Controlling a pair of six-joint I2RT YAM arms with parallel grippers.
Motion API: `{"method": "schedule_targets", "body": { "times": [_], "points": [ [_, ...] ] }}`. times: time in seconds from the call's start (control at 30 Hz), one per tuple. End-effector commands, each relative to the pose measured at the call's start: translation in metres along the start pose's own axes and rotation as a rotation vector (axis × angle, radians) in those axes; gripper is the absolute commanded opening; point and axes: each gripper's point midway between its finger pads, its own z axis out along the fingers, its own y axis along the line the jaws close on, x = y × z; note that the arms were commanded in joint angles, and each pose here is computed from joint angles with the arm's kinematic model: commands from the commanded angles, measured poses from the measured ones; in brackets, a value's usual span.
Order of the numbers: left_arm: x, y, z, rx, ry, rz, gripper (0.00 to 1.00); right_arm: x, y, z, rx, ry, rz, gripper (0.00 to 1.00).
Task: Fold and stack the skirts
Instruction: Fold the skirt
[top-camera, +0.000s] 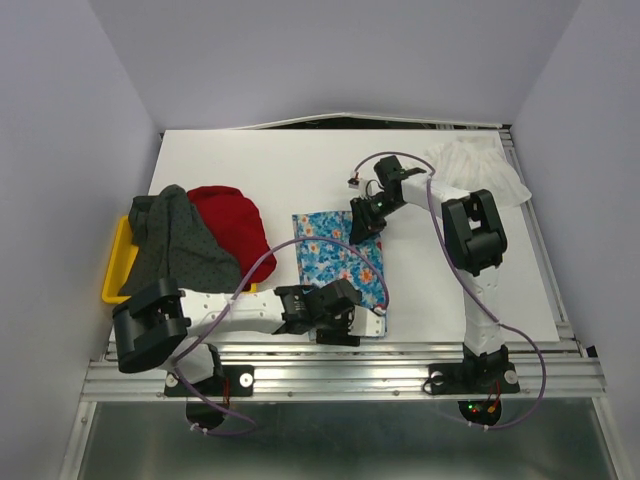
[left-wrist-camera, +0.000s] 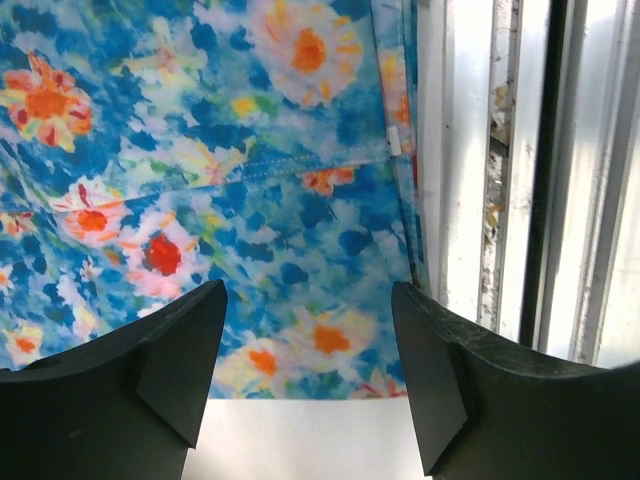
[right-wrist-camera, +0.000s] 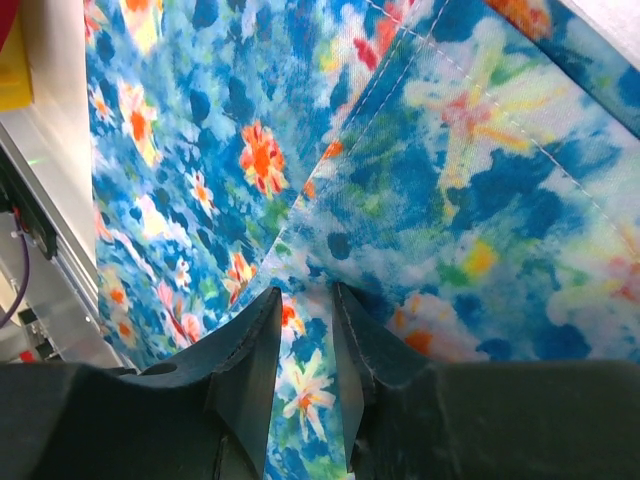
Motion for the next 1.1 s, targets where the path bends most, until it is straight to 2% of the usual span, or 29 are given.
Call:
{"method": "schedule_targets", "body": {
  "times": [0.0,0.27,0.53,0.6,0.77,0.9,1.07],
  "points": [
    [-0.007,0.004,0.013,-0.055,-0.010,0.021,0.79,0.029,-0.090,0.032,0.304,0.082,-0.036,0.34],
    [-0.001,-0.015,0.040,-0.013,0.040,0.012,0.81,0.043,-0.098,0.037,0.322,0.117,-0.011,0.34],
    [0.027,-0.042,0.049,0.154,0.140,-0.037,0.72,0.047,-0.101,0.036,0.338,0.126,-0.009,0.34],
    [0.036,-0.036,0.049,0.156,0.162,-0.063,0.71,0.048,-0.105,0.036,0.356,0.131,-0.008,0.34],
    [0.055,0.011,0.041,0.058,0.184,-0.103,0.73,0.051,-0.113,0.038,0.384,0.146,0.000,0.33],
    [0.048,0.030,0.027,0.000,0.165,-0.064,0.76,0.051,-0.120,0.034,0.415,0.142,0.021,0.33],
    [0.024,0.036,0.011,0.010,0.114,-0.071,0.77,0.050,-0.120,0.032,0.420,0.138,0.027,0.33]
  ]
}}
